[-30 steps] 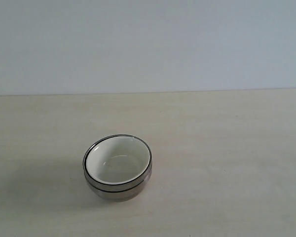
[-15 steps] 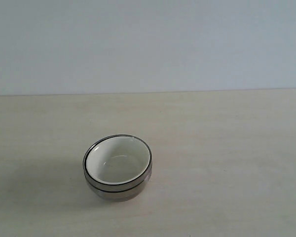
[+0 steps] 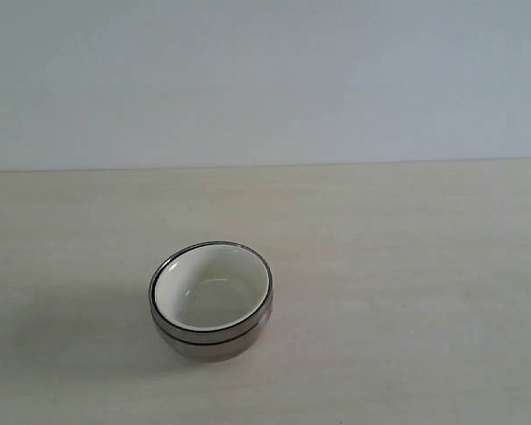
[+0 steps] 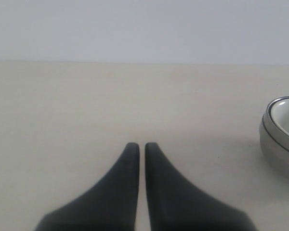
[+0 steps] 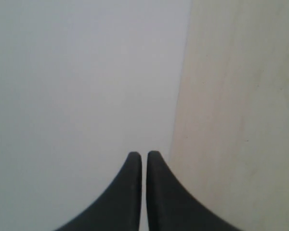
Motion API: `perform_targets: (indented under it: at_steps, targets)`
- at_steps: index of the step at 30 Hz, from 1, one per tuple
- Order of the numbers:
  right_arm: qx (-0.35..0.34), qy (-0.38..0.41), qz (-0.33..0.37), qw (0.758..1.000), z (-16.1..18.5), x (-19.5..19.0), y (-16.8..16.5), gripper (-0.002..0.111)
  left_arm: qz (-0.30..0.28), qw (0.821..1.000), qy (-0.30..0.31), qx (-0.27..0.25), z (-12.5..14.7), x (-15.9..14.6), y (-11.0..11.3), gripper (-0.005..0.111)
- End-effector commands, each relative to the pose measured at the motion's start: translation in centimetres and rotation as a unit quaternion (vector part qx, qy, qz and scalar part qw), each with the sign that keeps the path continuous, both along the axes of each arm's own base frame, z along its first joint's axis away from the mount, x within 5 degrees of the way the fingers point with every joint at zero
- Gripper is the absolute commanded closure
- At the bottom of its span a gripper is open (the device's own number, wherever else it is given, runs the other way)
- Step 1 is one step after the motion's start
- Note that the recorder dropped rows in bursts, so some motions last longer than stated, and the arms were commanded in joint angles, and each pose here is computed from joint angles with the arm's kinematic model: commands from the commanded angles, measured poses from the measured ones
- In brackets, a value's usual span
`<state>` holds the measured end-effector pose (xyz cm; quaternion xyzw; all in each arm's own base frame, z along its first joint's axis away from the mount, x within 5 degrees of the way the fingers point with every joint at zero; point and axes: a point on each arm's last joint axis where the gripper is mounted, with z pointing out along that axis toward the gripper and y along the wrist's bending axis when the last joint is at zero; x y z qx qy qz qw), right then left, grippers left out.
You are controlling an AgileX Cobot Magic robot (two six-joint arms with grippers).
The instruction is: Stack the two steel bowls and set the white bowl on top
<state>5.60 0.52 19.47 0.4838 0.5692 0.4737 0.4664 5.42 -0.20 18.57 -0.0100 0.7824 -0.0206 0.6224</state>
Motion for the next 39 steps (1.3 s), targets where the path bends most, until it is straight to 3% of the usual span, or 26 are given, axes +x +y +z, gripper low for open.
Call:
perform_targets:
  at_steps: [1,4,6,10,13,19,39]
  targets:
    - [-0.095,0.028,0.015,0.995,-0.67,-0.15,0.00,0.108,-0.002,1.000,-0.004,-0.002,-0.02,0.00,-0.02,0.103]
    - [-0.216,0.038,0.040,0.975,-1.06,-0.23,0.03,0.108,-0.002,1.000,-0.004,-0.002,-0.02,0.00,-0.02,0.103]
    - [-0.312,0.028,0.057,0.948,-1.06,-0.23,0.03,0.108,-0.002,1.000,-0.004,-0.002,-0.02,0.00,-0.02,0.103]
    - [-0.422,0.015,0.077,0.903,-1.06,-0.23,0.03,0.108,-0.002,1.000,-0.004,-0.002,-0.02,0.00,-0.02,0.103]
    - [-0.509,0.005,0.092,0.856,-1.08,-0.24,0.03,0.108,-0.002,1.000,-0.004,-0.002,-0.02,0.00,-0.02,0.103]
    - [-0.663,-0.016,0.120,0.739,-1.08,-0.24,0.03,0.108,-0.002,1.000,-0.004,-0.002,-0.02,0.00,-0.02,0.103]
    - [-0.681,-0.019,0.123,0.722,-1.08,-0.24,0.03,0.108,-0.002,1.000,-0.004,-0.002,-0.02,0.00,-0.02,0.103]
